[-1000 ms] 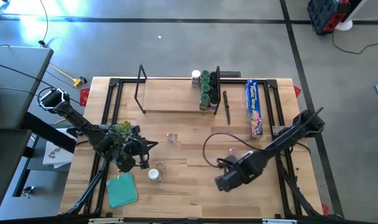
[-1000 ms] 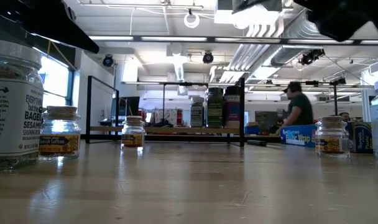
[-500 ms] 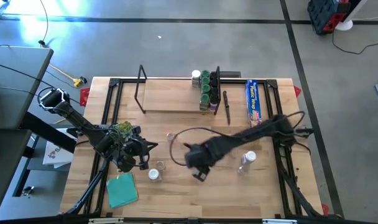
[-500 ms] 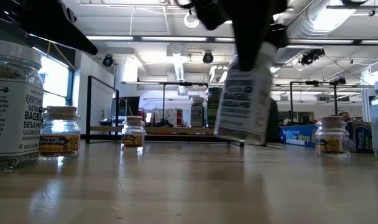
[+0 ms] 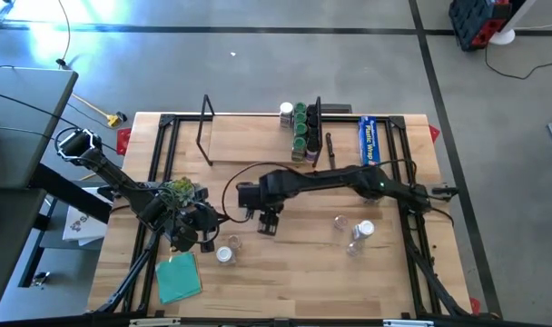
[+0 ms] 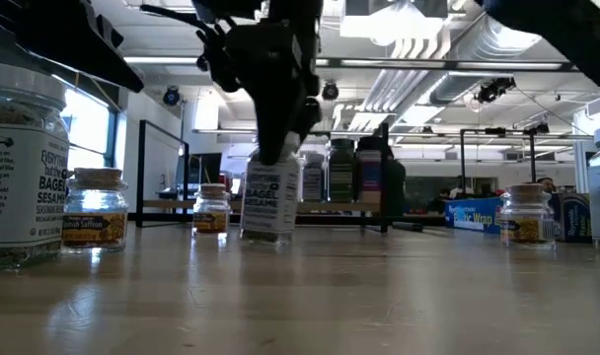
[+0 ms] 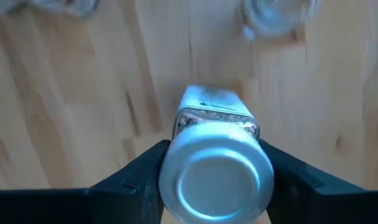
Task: Shelf spices
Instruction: Put the white seasoning bottle on the shelf aligned with the other white seasoning bottle
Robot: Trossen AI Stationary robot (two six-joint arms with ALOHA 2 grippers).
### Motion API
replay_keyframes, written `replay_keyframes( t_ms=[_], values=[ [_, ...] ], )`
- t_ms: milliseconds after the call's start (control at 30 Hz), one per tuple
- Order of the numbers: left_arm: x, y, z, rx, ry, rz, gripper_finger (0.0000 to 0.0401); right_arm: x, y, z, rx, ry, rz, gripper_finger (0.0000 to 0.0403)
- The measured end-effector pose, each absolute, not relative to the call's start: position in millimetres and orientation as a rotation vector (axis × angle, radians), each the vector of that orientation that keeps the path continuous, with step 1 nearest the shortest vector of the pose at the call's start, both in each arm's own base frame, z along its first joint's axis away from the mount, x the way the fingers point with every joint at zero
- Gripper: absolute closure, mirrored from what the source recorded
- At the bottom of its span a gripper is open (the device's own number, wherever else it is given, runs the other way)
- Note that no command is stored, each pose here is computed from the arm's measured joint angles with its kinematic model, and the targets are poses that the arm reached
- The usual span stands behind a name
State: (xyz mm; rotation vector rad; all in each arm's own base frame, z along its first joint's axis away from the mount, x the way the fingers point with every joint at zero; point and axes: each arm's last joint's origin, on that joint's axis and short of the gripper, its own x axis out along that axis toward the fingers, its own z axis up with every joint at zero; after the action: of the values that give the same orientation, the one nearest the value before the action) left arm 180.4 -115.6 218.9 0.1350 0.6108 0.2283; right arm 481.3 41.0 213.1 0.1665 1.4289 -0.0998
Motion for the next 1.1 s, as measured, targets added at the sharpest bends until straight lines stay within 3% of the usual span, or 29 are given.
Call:
replay_keyframes(
  t_ms=[167, 533, 867, 1100],
  values=[
    [180.3, -115.8, 218.7, 0.116, 0.614, 0.226, 0.0401, 487.9, 26.7, 217.0, 0.074, 1.383, -0.117, 0.0178],
    [180.4, -115.2, 219.0, 0.068, 0.595, 0.263, 0.0392, 475.1, 23.3, 238.4, 0.015, 1.396, -0.188, 0.0173],
    [180.9, -112.5, 221.4, 0.031, 0.514, 0.381, 0.0316, 452.1, 51.5, 283.0, -0.107, 1.310, -0.275, 0.0171],
    [184.7, -114.7, 225.8, 0.044, 0.473, 0.363, 0.0258, 426.2, 93.4, 297.4, -0.215, 1.315, -0.386, 0.0171]
  ],
)
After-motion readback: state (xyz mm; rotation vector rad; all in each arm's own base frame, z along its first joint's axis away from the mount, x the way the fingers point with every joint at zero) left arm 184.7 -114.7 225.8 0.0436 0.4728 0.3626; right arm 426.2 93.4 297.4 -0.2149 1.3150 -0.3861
